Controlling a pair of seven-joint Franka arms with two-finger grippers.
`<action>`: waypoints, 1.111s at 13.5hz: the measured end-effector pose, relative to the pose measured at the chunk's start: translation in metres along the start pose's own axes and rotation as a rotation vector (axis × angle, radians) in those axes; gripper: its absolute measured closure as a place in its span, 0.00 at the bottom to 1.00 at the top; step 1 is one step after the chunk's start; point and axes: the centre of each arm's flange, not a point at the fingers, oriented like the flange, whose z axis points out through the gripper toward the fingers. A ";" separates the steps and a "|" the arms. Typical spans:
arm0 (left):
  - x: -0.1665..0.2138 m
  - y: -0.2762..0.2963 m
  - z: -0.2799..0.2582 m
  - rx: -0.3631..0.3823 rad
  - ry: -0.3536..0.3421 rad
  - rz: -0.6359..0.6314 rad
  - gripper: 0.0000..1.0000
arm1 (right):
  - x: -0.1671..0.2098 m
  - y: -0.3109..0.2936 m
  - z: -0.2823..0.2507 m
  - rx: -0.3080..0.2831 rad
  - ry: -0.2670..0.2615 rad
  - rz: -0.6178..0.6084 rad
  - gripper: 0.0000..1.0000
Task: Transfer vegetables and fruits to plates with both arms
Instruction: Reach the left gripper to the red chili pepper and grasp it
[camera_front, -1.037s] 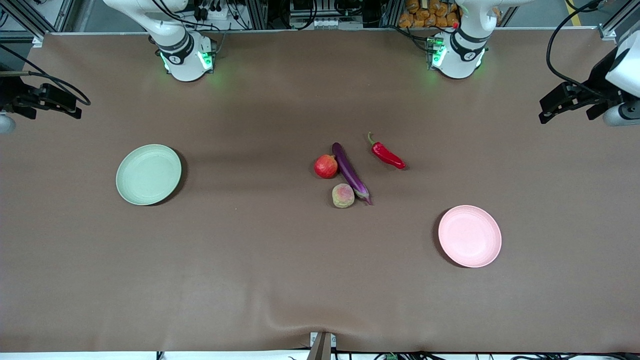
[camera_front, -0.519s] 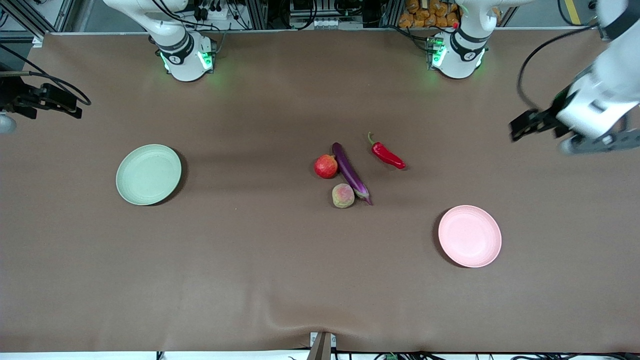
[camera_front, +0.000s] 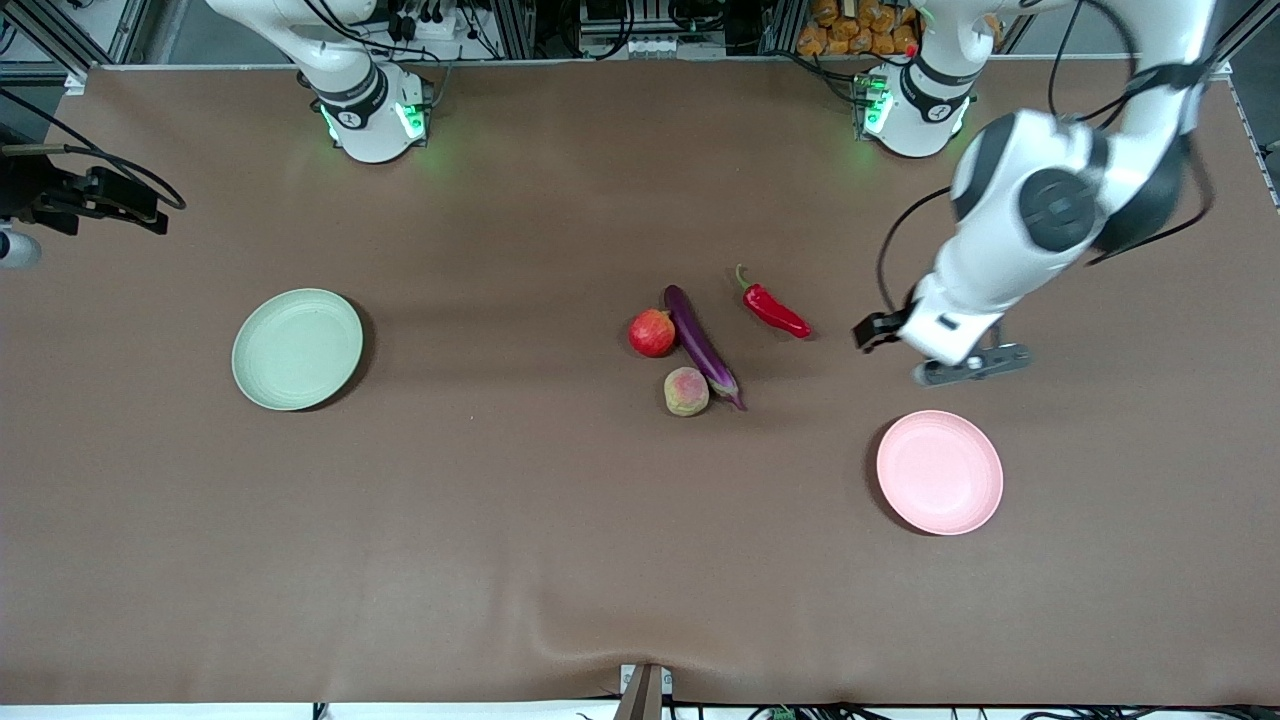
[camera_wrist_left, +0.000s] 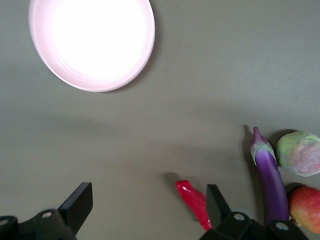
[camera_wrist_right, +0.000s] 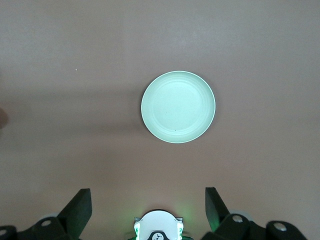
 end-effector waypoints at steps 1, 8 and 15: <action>-0.009 0.015 0.017 0.018 -0.004 -0.040 0.00 | 0.000 0.000 0.000 0.000 0.000 0.000 0.00; -0.104 0.104 0.113 0.124 0.046 -0.342 0.00 | 0.000 0.000 0.000 0.000 -0.001 0.000 0.00; -0.142 0.094 0.181 0.099 0.052 -0.432 0.00 | 0.000 0.000 0.001 0.000 -0.004 0.000 0.00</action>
